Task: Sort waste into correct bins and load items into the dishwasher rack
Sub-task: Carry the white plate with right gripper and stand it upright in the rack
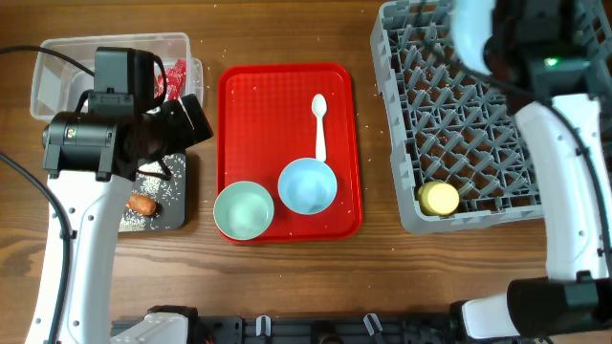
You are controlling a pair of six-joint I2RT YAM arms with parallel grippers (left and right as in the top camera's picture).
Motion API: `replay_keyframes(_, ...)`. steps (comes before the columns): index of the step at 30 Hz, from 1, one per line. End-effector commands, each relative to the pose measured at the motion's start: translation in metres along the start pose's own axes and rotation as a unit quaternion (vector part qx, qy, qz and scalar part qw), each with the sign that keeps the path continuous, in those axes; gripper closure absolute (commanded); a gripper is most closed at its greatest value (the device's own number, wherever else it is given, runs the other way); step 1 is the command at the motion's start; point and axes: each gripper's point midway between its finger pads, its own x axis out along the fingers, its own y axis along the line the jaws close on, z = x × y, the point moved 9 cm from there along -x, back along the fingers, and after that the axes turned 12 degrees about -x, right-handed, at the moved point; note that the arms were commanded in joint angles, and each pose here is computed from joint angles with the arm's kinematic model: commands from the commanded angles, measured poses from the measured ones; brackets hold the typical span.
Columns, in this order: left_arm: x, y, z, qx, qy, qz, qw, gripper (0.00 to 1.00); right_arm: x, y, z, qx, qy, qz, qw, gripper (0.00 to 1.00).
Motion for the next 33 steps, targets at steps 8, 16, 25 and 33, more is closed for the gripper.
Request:
replay_keyframes(8, -0.004, 0.0, 0.003, -0.003, -0.01, -0.001, 1.0, 0.0, 0.081, 0.009, -0.02, -0.17, 0.063, 0.013, 0.983, 0.96)
replay_keyframes(16, -0.004, 0.0, 0.003, -0.003, -0.01, -0.001, 1.0, 0.0, 0.107, 0.048, -0.024, -0.204, 0.057, 0.093, 0.973, 0.96)
replay_keyframes(25, -0.004, 0.0, 0.003, -0.003, -0.01, -0.001, 1.0, 0.0, 0.109, 0.053, -0.027, -0.211, 0.059, 0.107, 0.97, 0.73)
replay_keyframes(33, -0.004, 0.0, 0.003, -0.003, -0.01, -0.001, 1.0, 0.0, 0.104, 0.05, -0.023, -0.142, 0.05, 0.111, 0.982, 0.3)
